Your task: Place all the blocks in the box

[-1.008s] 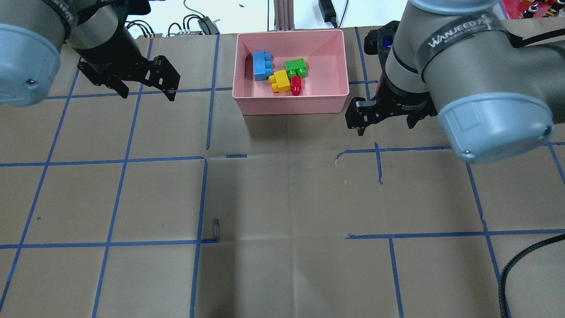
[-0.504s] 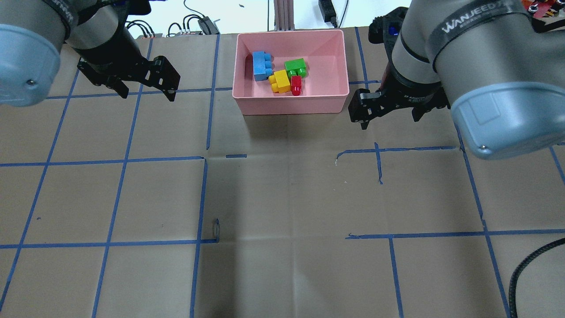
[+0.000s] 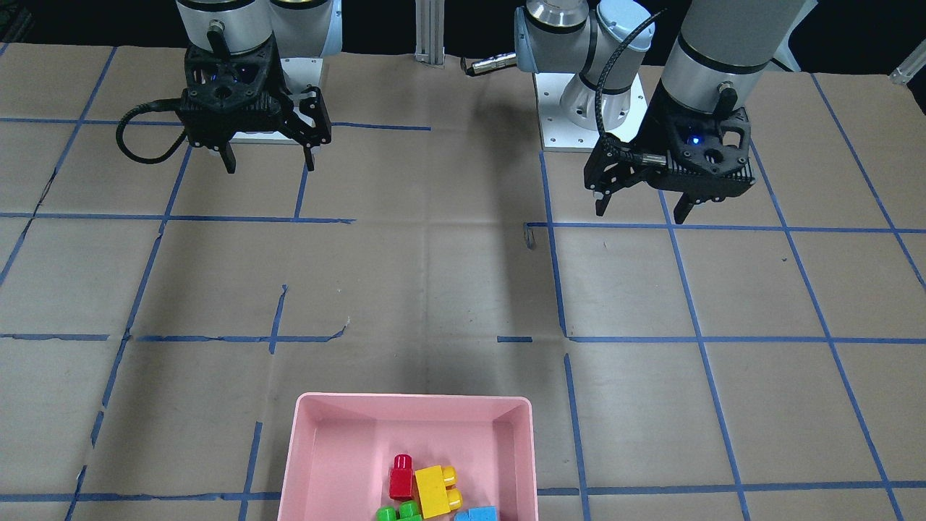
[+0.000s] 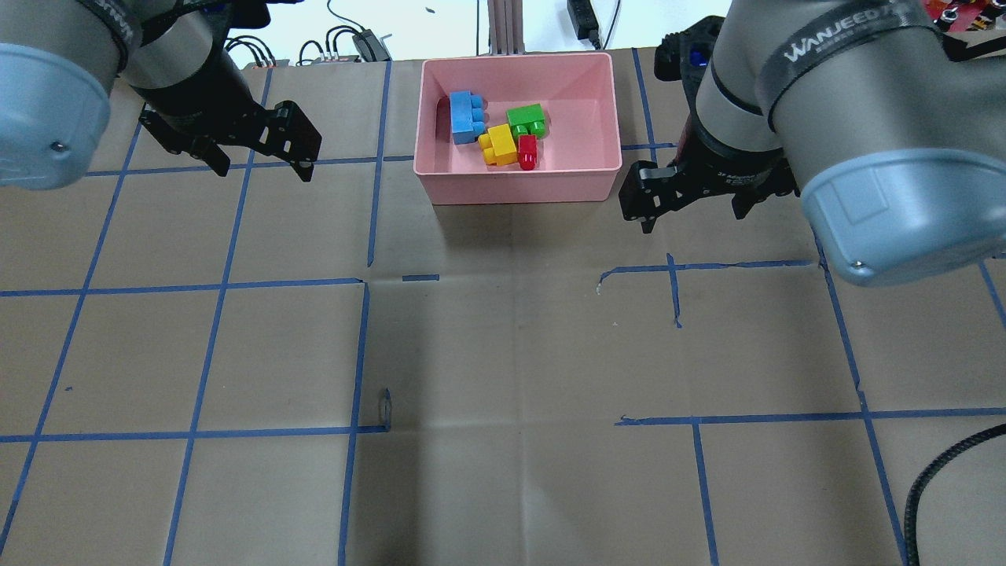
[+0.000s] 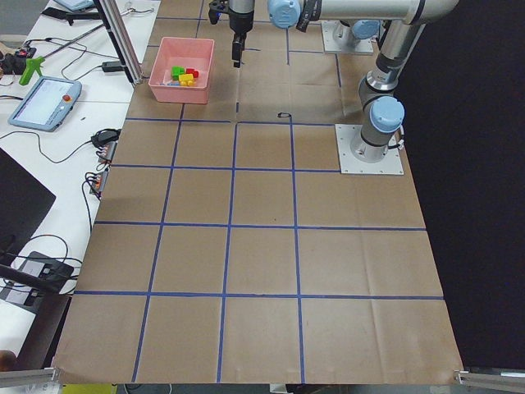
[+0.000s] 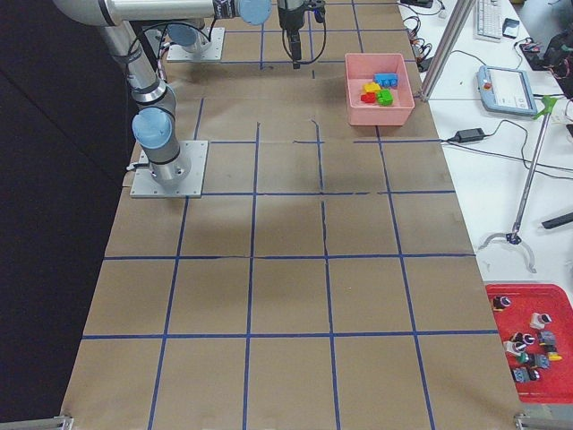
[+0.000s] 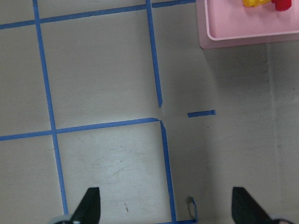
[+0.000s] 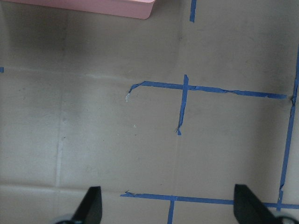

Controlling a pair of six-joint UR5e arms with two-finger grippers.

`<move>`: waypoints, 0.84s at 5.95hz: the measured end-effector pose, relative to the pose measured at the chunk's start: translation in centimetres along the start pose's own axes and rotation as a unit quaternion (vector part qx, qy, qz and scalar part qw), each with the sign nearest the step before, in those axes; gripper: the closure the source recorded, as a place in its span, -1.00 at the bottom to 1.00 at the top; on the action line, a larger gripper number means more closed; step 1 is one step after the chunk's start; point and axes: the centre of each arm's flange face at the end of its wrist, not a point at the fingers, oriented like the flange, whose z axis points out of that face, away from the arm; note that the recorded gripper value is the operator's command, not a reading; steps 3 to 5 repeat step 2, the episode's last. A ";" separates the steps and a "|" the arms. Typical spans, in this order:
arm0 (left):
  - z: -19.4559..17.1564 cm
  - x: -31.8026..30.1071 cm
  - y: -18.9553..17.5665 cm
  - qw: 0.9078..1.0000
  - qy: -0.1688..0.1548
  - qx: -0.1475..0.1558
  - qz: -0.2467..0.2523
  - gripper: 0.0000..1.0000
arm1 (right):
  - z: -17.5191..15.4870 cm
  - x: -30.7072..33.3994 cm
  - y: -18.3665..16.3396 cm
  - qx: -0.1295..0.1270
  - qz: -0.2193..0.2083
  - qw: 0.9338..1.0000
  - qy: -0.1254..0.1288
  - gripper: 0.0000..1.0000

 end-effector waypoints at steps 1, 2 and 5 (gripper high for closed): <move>0.0 0.0 0.0 1.000 0.000 0.000 0.000 -0.99 | 0.1 -0.1 -0.1 -0.001 -0.001 1.000 -0.001 -1.00; 0.0 0.0 0.0 1.000 0.000 0.000 0.000 -0.99 | 0.2 -0.2 -0.1 -0.002 -0.001 1.000 -0.001 -1.00; 0.0 0.0 0.0 1.000 0.000 0.000 0.000 -0.99 | 0.2 -0.2 -0.1 -0.002 -0.001 1.000 -0.001 -1.00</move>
